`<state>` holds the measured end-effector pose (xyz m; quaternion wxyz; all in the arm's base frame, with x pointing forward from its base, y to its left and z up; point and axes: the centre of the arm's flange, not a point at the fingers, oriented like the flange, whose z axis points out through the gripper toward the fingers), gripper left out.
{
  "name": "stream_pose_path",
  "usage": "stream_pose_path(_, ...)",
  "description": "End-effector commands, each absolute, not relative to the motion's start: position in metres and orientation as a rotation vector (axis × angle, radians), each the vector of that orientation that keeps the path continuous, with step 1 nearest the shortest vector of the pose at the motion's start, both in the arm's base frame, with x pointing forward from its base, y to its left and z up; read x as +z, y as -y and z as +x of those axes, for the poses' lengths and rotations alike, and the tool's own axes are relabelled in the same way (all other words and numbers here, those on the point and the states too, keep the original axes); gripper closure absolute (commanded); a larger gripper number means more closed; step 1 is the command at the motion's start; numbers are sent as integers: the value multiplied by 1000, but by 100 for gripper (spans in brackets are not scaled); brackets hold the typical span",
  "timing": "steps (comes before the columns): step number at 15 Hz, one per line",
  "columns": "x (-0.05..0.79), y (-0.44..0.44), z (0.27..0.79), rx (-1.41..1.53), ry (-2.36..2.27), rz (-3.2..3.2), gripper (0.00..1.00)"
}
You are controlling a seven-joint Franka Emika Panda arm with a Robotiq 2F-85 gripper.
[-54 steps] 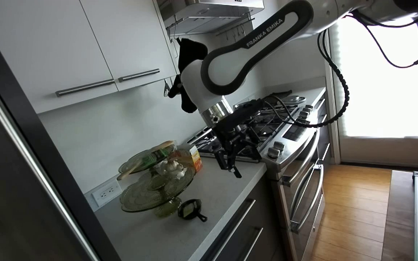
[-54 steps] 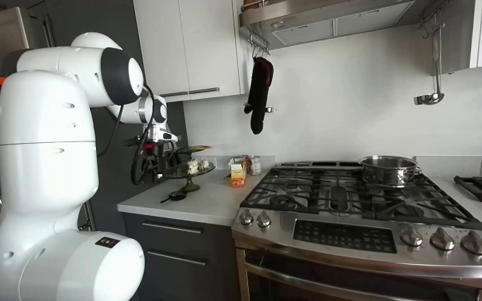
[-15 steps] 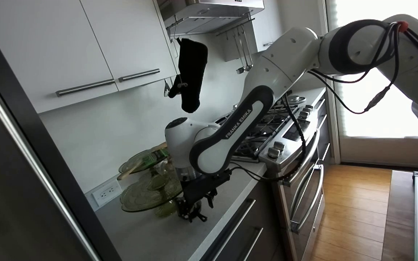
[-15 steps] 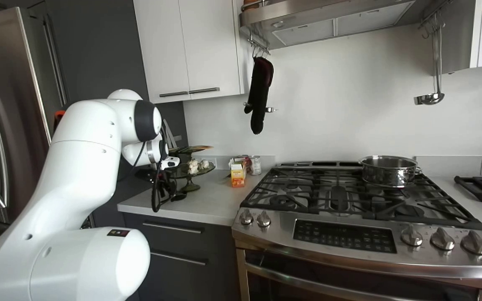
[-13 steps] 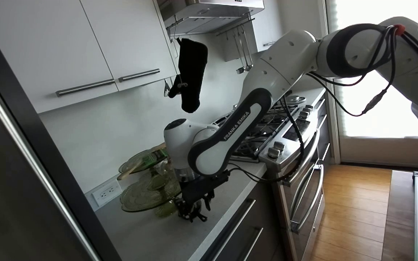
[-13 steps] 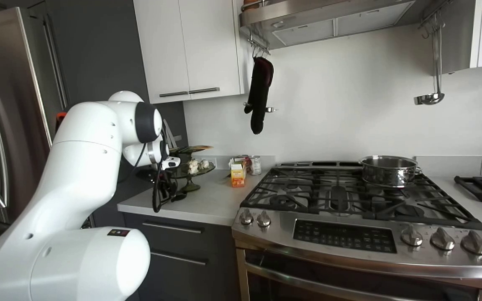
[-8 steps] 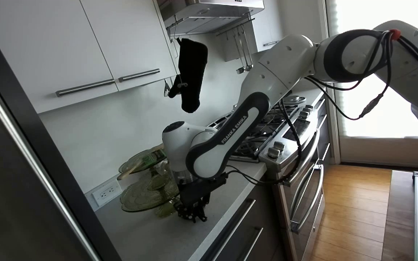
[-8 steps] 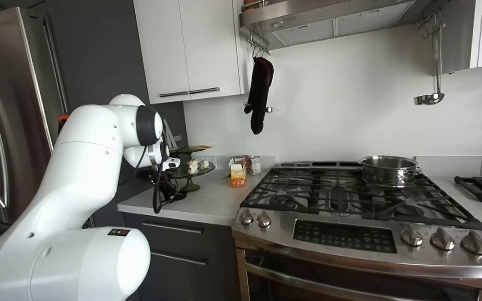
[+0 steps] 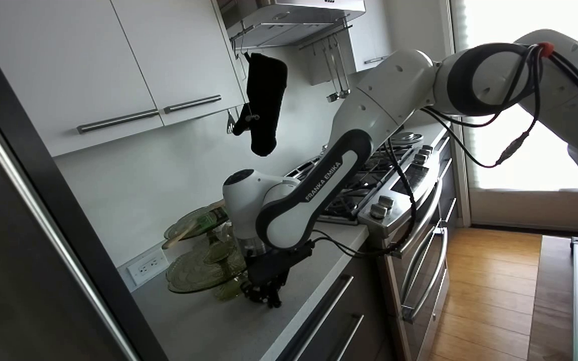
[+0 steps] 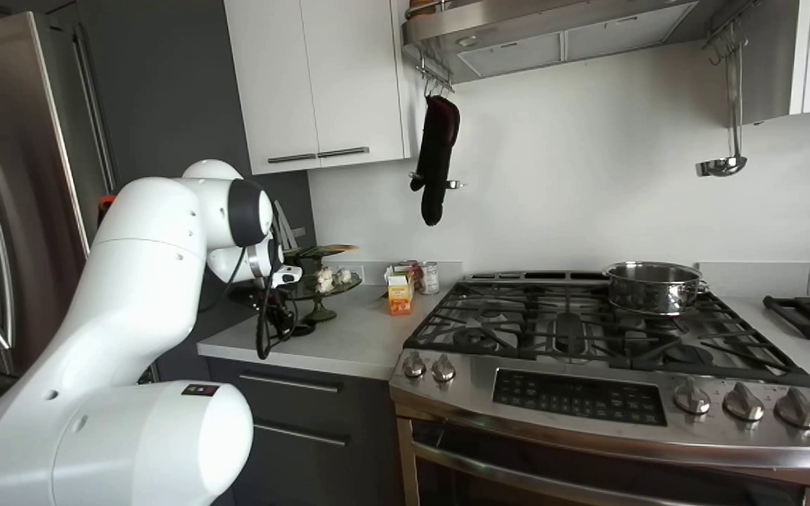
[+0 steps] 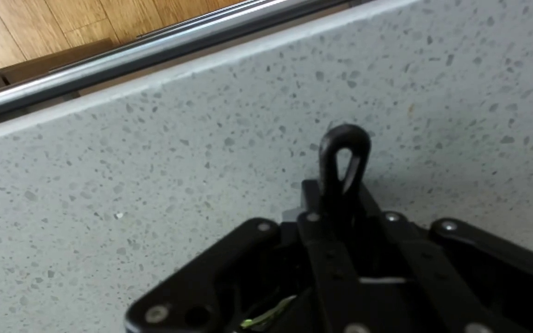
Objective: Pick up the small black object from the kitchen counter and put it on the bottom left cooker on the hob of the stove
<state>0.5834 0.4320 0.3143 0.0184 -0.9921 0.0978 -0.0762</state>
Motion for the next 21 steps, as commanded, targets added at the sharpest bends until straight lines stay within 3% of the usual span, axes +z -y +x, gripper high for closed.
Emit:
stream_pose_path(1, 321, -428, 577, -288, -354, -3092, 95)
stream_pose_path(11, 343, -371, 554, -334, -659, -3019, 95)
stream_pose_path(21, 374, -245, 544, -350, -879, -2998, 95)
